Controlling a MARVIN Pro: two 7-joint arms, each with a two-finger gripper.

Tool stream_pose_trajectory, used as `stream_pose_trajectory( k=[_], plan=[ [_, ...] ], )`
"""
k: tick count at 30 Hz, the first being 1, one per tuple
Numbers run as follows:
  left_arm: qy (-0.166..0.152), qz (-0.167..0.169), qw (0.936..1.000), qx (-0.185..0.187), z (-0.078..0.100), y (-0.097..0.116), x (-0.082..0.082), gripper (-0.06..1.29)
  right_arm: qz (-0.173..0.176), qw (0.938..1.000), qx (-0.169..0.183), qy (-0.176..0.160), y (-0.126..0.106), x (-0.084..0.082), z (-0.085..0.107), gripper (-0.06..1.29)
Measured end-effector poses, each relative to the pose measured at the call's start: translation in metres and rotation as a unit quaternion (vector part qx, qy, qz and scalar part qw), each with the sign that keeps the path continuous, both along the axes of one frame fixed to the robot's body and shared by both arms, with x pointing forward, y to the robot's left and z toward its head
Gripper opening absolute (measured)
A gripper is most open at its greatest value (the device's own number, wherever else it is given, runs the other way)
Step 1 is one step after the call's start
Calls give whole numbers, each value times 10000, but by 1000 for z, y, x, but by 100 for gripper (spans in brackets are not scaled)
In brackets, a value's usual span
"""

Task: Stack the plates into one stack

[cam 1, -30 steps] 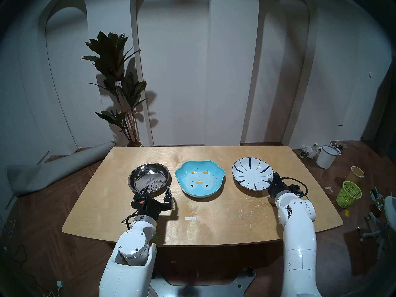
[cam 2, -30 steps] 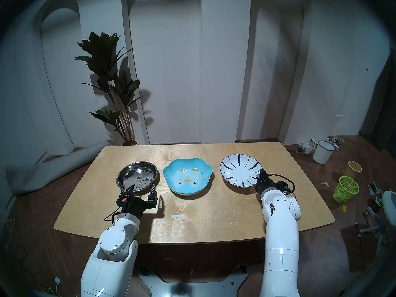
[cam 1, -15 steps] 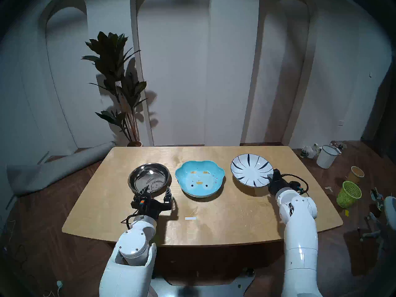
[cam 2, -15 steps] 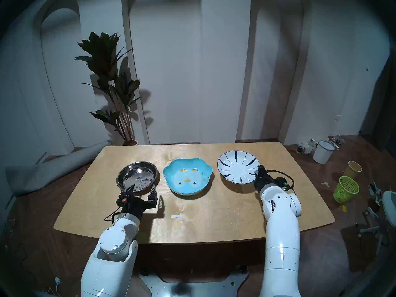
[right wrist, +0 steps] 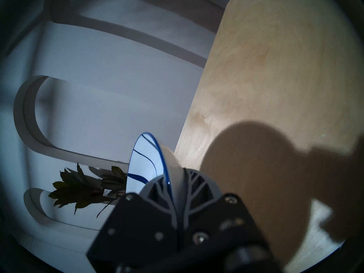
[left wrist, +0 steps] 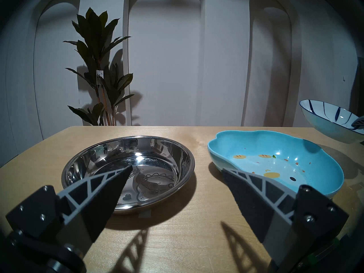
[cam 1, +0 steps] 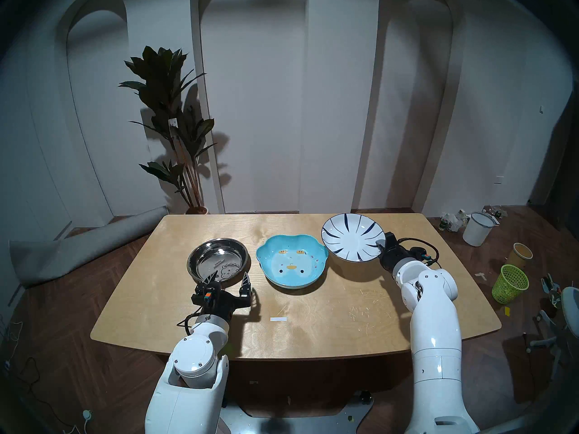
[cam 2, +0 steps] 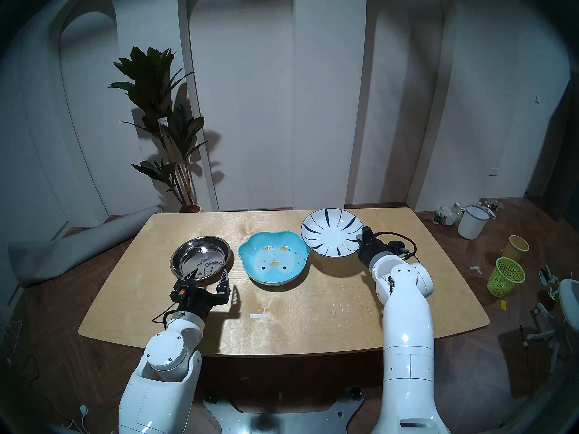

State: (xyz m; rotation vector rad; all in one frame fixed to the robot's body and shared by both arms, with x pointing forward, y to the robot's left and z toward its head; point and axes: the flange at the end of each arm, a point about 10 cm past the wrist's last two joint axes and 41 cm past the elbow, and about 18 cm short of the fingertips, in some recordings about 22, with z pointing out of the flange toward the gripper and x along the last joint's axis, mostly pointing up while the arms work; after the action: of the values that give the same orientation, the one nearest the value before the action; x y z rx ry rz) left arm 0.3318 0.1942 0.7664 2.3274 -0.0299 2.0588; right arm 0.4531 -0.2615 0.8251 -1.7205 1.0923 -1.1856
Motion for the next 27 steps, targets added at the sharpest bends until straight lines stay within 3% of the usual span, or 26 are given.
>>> stream_pose_trajectory(
  k=[14,27],
  plan=[
    [2,0,10000,0,0,0,0,123,880,9961,-75,68,53,27,12,1],
    [2,0,10000,-1,0,0,0,123,1248,9917,-129,291,80,40,12,1]
  ],
)
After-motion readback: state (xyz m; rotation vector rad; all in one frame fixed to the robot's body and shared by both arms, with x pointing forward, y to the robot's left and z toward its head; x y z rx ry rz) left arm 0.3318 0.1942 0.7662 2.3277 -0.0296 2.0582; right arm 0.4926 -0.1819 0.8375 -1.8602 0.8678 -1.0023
